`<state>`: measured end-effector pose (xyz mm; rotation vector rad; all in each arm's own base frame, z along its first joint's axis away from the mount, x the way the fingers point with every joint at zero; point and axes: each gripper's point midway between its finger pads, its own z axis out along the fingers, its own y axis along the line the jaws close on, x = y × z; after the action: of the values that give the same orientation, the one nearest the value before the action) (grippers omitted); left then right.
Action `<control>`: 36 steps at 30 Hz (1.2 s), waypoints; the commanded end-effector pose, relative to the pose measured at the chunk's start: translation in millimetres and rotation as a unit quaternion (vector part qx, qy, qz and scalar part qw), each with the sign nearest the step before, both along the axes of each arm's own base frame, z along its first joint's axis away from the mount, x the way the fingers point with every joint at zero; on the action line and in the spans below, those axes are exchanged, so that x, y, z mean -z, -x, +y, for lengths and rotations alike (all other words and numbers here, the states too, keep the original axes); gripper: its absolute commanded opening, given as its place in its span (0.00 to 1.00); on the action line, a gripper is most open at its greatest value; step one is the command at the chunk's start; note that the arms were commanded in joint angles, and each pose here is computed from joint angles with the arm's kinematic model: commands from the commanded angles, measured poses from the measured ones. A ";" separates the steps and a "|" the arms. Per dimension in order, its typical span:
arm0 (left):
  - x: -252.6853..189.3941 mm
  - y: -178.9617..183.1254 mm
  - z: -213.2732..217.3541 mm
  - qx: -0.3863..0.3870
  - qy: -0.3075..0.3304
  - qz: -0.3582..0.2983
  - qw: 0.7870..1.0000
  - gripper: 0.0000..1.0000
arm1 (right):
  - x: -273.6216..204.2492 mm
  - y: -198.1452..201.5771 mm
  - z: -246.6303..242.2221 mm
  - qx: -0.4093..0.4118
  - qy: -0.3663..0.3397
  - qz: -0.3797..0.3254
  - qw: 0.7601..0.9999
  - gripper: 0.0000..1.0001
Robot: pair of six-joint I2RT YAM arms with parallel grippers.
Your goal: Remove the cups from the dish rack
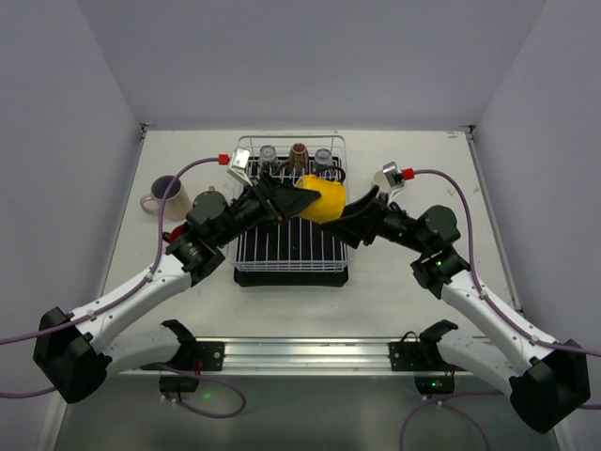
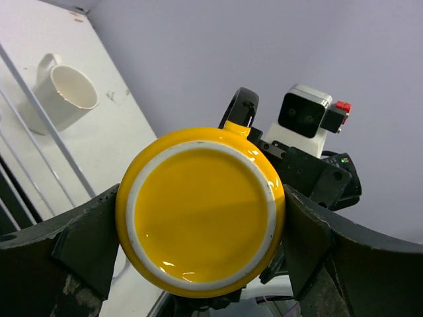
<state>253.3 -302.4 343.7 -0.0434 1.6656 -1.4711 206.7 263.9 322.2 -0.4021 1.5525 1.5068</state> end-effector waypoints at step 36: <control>-43.6 39.9 97.3 -0.114 -0.176 -0.170 0.963 1.00 | -61.9 -2.1 -34.7 0.061 -0.092 -0.009 0.994 0.00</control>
<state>201.4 -233.7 407.9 0.1725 1.4710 -1.2018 191.7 252.1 362.2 -0.2736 1.3885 1.6786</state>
